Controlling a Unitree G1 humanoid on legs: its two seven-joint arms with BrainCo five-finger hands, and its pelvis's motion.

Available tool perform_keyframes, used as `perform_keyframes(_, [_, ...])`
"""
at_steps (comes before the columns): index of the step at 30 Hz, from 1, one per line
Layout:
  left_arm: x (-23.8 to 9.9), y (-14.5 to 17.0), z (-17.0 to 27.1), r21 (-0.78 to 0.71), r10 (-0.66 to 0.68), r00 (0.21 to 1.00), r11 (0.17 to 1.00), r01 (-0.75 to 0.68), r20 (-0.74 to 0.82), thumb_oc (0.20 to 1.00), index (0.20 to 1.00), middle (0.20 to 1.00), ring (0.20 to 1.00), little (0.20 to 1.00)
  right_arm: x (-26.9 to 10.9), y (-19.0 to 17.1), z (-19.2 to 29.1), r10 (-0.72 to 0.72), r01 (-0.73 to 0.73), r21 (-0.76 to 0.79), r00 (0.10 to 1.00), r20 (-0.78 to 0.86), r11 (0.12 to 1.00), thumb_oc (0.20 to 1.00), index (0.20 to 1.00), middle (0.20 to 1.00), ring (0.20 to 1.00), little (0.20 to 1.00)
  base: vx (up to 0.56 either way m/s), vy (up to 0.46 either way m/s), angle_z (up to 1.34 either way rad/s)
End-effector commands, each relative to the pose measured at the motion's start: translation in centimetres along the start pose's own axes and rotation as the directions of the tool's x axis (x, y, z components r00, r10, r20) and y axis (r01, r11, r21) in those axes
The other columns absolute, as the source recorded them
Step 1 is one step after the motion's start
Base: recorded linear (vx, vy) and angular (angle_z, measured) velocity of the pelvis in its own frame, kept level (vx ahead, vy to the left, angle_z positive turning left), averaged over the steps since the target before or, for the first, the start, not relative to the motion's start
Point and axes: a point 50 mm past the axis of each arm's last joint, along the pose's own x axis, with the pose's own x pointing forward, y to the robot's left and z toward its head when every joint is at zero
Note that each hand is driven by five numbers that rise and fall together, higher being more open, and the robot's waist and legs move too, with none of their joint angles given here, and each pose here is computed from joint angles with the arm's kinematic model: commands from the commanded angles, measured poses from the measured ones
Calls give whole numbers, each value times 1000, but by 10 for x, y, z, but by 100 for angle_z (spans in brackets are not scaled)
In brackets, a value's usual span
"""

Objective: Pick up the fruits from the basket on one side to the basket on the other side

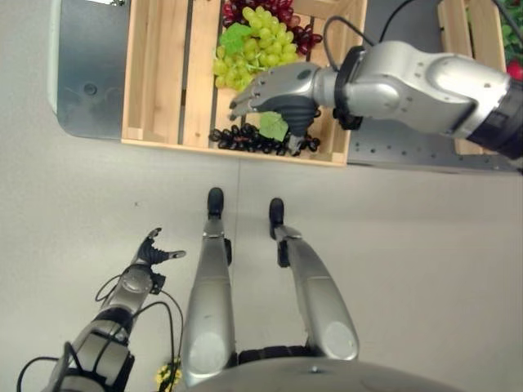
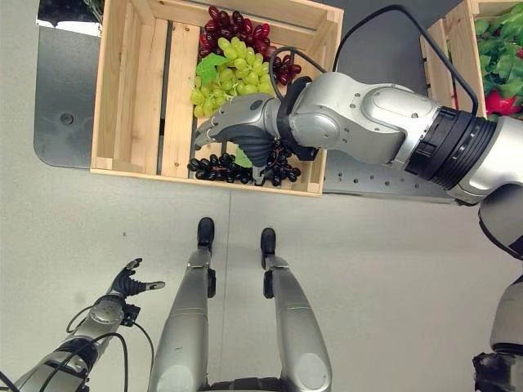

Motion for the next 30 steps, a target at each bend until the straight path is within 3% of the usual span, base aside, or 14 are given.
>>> perform_keyframes(1, [-7, 10, -16, 16, 24, 999, 1000, -23, -27, 1000, 1000, 1000, 1000, 1000, -16, -13, 6, -37, 38, -14, 999, 28, 999, 1000, 1000, 1000, 1000, 1000, 0, 0, 0])
perform_keyframes(18, [-9, 12, -17, 45, 22, 1000, 999, -21, -16, 1000, 1000, 1000, 1000, 1000, -2, -12, -19, -101, 100, -24, 992, -80, 995, 1000, 1000, 1000, 1000, 1000, 0, 0, 0])
perform_keyframes(22, [-11, 7, -21, 53, 12, 1000, 999, -11, -28, 1000, 1000, 1000, 1000, 1000, -3, 1, -63, -186, 210, 53, 939, -290, 976, 1000, 1000, 1000, 1000, 1000, 0, 0, 0])
perform_keyframes(24, [-10, 6, -20, 51, 11, 1000, 999, -10, -26, 1000, 1000, 1000, 1000, 1000, -4, 4, -70, -196, 236, 90, 927, -320, 967, 1000, 1000, 1000, 1000, 1000, -5, 0, -5])
perform_keyframes(27, [-8, -3, -18, 48, -3, 999, 999, 5, -35, 1000, 1000, 1000, 1000, 1000, -16, 26, -110, -229, 409, 238, 809, -542, 881, 1000, 1000, 1000, 1000, 1000, 0, 0, 0])
perform_keyframes(30, [-7, -5, -18, 45, -7, 999, 999, 9, -49, 1000, 1000, 1000, 1000, 1000, -19, 38, -123, -216, 467, 277, 755, -619, 840, 1000, 1000, 1000, 1000, 1000, 0, 0, 0])
